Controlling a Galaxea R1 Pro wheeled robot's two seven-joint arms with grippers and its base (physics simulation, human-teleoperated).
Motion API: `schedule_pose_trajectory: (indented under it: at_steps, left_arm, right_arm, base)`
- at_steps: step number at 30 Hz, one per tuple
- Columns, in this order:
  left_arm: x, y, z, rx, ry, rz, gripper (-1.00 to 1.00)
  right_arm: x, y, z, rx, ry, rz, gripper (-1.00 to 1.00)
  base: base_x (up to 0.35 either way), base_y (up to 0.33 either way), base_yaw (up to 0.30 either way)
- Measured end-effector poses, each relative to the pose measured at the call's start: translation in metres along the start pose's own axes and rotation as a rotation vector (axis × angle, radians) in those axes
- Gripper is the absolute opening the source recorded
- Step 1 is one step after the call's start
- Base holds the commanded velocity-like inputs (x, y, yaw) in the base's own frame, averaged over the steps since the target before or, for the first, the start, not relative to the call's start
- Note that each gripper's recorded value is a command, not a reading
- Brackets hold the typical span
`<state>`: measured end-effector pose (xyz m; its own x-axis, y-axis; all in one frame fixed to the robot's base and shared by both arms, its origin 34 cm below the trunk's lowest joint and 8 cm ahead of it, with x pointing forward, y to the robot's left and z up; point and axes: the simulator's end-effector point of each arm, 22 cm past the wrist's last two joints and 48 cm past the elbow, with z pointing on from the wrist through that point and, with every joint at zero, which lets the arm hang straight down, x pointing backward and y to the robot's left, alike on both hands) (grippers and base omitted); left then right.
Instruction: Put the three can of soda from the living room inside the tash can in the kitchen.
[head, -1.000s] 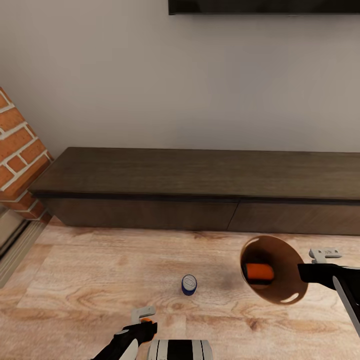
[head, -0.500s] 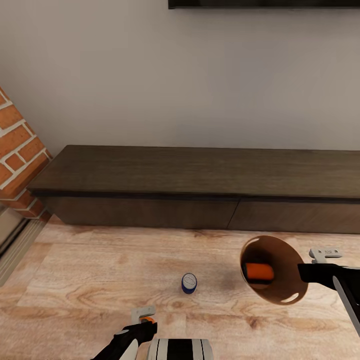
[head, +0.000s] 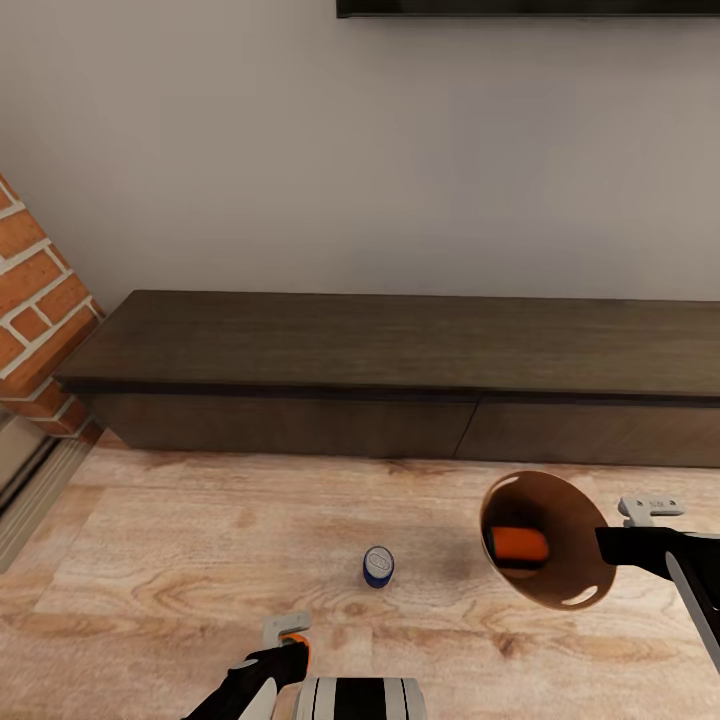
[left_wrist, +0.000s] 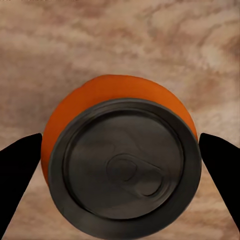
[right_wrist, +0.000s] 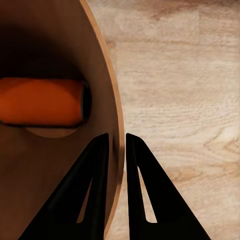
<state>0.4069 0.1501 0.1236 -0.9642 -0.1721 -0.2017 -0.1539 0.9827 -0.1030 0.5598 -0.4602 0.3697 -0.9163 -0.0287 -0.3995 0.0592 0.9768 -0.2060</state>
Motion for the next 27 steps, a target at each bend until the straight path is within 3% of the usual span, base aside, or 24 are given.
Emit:
schedule_pose_trajectory:
  at_steps: [27]
  left_arm:
    - [0.0022, -0.0091, -0.0008, 0.010, 0.002, -0.007, -1.00]
  right_arm:
    - [0.0006, 0.0062, 0.0008, -0.013, 0.002, -0.006, -1.00]
  base:
    - [0.000, 0.000, 0.000]
